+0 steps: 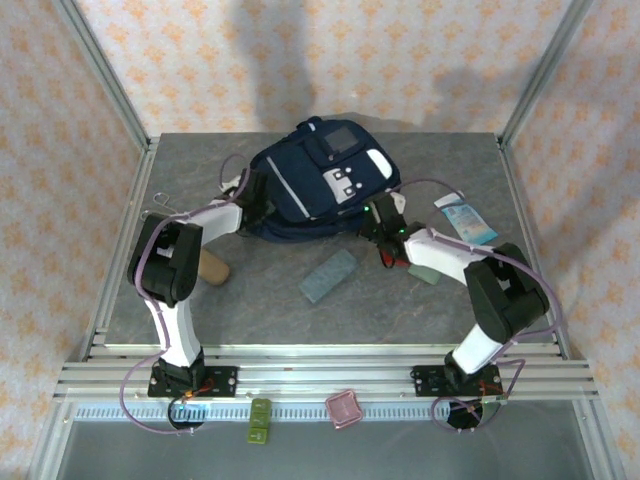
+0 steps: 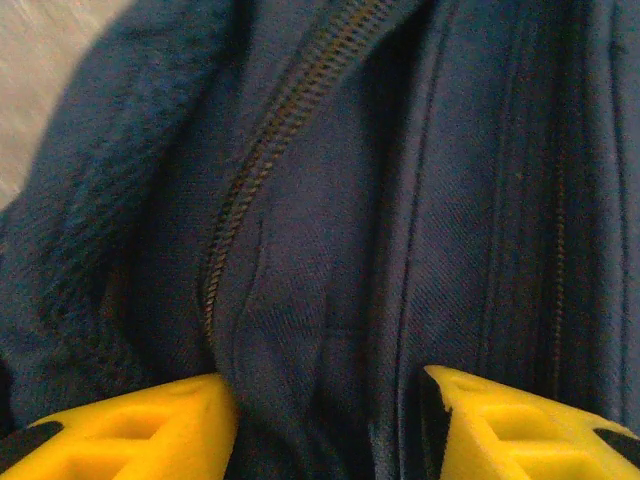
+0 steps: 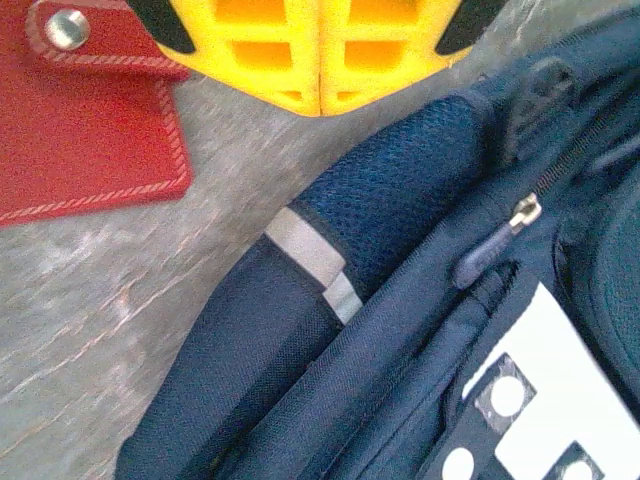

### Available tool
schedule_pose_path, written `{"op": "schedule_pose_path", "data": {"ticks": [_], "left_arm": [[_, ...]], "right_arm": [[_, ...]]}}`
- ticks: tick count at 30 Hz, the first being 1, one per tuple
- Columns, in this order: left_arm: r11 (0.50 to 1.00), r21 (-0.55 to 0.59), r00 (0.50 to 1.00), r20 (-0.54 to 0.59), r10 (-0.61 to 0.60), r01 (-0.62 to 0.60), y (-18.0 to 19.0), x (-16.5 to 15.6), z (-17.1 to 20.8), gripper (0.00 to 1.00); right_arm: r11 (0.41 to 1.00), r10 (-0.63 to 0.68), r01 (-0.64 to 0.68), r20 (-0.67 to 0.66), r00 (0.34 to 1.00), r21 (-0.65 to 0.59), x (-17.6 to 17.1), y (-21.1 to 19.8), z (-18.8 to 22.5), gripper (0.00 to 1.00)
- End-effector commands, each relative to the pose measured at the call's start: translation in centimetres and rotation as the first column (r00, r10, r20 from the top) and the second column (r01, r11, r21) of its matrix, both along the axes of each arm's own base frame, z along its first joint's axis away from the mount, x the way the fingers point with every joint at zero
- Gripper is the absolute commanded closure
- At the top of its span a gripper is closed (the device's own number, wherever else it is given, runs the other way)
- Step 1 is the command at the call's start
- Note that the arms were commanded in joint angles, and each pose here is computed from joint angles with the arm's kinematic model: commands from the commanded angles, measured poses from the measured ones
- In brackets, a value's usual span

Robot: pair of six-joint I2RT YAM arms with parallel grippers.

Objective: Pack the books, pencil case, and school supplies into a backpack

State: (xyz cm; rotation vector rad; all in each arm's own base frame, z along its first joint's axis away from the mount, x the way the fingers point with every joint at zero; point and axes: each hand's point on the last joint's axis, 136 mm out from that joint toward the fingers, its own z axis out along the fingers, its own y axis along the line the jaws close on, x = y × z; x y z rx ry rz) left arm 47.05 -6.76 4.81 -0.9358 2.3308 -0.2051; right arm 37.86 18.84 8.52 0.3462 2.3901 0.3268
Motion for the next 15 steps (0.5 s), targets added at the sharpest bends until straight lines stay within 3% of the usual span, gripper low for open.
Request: {"op": "schedule_pose_path", "data": {"ticks": [1,6,12,15], "left_arm": [[0.986,0.155,0.988,-0.126,0.087,-0.067,4.6,-1.6,-2.7,0.46],[0.988,0.144,0.995,-0.08,0.066,-0.054,4.4,-1.5,-0.3,0.41],[0.996,0.079,0.998,0.055,-0.037,0.033,1.7,-2.9,5.0,0.34],[0.992,0.029,0.986,0.105,-0.127,0.125,-0.9,-4.0,6.4,0.33]], "right_arm": [[0.999,0.038,-0.038,-0.004,0.999,0.002,-0.7,2.3,-0.1,1.0],[0.997,0.08,-0.08,0.018,0.997,0.013,0.1,3.5,1.1,0.99],[0.997,0.082,-0.082,0.039,0.996,0.003,2.9,3.7,3.6,0.68],[0.996,0.071,-0.073,0.027,0.997,0.057,4.7,2.8,4.1,0.61]]}}
